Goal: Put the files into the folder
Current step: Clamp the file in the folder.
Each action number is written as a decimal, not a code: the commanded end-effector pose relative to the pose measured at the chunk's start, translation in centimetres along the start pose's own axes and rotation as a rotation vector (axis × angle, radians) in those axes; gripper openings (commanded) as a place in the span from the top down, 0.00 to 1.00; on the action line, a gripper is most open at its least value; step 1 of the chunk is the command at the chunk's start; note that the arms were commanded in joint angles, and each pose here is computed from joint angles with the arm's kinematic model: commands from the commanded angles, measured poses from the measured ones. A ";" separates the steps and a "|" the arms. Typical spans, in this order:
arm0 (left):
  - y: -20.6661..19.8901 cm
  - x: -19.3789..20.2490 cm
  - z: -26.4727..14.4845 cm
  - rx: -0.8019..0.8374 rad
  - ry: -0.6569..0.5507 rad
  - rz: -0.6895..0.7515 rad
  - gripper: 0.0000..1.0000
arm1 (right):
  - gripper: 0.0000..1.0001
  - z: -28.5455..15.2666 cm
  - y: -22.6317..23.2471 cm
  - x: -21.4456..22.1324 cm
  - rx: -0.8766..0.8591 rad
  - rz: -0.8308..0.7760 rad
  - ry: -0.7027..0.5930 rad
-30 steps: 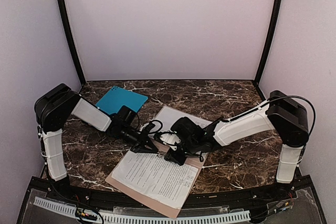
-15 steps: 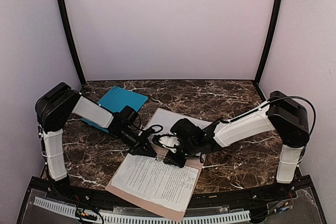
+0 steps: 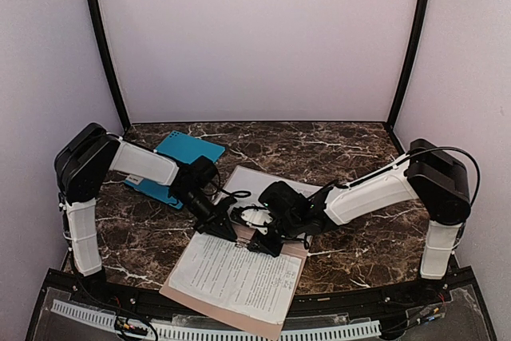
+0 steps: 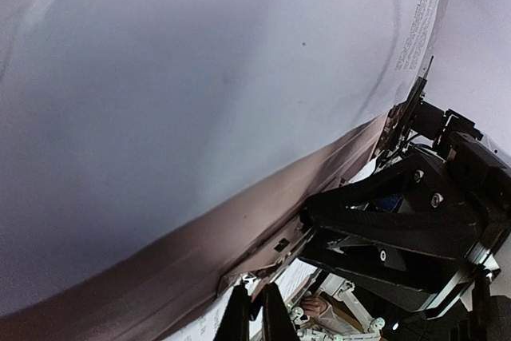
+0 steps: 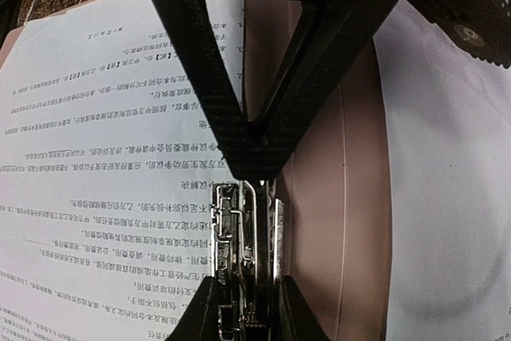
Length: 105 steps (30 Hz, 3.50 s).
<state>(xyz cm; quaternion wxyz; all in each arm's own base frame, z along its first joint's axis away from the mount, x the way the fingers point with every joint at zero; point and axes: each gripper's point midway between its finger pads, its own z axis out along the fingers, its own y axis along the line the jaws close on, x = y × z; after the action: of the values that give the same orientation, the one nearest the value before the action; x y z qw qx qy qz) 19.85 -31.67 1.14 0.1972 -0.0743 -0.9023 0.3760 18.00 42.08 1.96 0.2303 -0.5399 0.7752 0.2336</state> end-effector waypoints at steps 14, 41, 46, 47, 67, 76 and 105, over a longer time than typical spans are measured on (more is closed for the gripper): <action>18.0 13.2 2.0 -0.661 0.371 -0.378 0.99 | 0.79 1.9 -2.8 7.3 0.118 0.018 0.210; 17.7 7.9 0.6 -0.804 0.268 -0.337 0.99 | 0.80 1.6 -2.6 7.7 0.119 0.019 0.205; 18.3 6.2 -0.1 -0.859 0.218 -0.293 0.99 | 0.80 1.5 -2.5 7.8 0.110 0.010 0.203; 18.3 6.0 -0.2 -0.865 0.210 -0.283 0.99 | 0.80 1.5 -2.4 7.8 0.110 0.008 0.202; 22.1 7.0 -2.1 -1.072 0.254 -0.172 0.99 | 0.80 1.9 -2.2 7.9 0.110 -0.006 0.219; 22.6 7.6 -2.1 -1.101 0.240 -0.150 0.99 | 0.80 1.7 -2.2 8.2 0.115 -0.011 0.224; 19.2 1.5 -1.8 -1.008 0.092 -0.124 0.99 | 0.72 1.5 -0.1 7.3 0.058 -0.061 0.158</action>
<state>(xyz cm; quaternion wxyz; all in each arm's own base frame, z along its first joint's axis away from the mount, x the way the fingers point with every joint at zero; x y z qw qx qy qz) 19.15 -31.15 0.51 0.2280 -0.1312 -0.9226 0.2822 17.23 42.15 1.91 0.2740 -0.5599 0.7474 0.2300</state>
